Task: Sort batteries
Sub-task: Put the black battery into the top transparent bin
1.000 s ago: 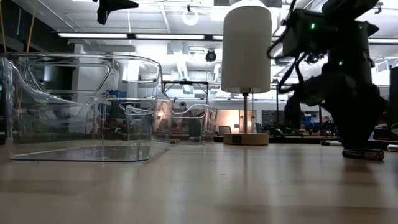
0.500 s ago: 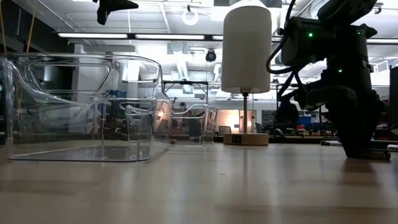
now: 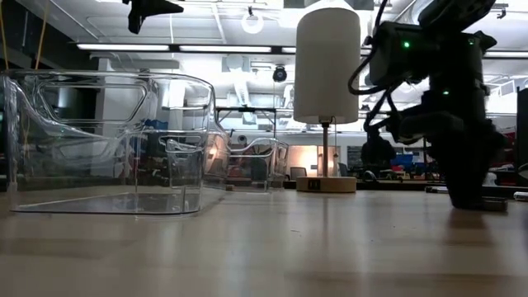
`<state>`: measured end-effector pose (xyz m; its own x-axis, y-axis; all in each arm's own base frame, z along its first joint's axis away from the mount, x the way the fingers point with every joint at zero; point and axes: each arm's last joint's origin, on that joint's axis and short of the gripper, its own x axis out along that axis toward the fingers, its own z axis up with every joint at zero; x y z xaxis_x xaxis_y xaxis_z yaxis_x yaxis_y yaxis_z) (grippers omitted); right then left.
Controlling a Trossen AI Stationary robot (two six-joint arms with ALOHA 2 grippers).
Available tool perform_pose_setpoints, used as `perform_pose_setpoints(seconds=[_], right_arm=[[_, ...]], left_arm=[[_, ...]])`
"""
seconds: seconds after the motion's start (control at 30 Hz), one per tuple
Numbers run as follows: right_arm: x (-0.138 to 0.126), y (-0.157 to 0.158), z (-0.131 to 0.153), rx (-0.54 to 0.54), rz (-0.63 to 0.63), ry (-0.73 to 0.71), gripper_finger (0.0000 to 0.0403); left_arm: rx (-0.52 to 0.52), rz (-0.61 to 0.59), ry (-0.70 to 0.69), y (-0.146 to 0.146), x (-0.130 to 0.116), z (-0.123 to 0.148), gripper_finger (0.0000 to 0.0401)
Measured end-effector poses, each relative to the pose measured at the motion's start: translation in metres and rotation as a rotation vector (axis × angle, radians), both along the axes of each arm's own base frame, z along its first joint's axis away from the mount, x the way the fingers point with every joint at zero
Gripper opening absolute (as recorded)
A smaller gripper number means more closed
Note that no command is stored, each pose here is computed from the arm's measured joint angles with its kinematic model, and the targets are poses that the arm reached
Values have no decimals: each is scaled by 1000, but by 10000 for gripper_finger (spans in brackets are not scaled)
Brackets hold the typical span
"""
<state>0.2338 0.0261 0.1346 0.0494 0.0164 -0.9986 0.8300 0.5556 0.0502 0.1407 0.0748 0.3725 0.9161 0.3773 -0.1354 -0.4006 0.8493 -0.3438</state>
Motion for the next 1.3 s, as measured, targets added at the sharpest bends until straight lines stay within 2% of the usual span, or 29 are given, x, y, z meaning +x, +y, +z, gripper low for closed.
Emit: perform_pose_setpoints(seconds=[0.1, 0.2, 0.33, 0.4, 0.67, 0.9, 1.3], right_arm=[[6, -1, 5, -51, -6, -40, 58], [13, -1, 10, -60, -7, -65, 43], [21, -5, 18, -66, 11, -102, 4], [22, -8, 20, -71, 11, -98, 1], [22, -15, 19, -7, 12, -96, 22], [17, -14, 11, -4, 14, -81, 32], [16, -14, 3, -7, 15, -35, 125]], left_arm=[[0, 0, 0, 0, 0, 0, 106], [0, 0, 1, 0, 0, 0, 106], [2, 3, 1, 0, 0, 0, 106], [2, 8, 1, 0, 0, 0, 106], [2, 12, 2, 0, 0, 0, 106], [1, 11, 2, 0, 0, 0, 106], [1, 11, 2, 0, 0, 0, 106]])
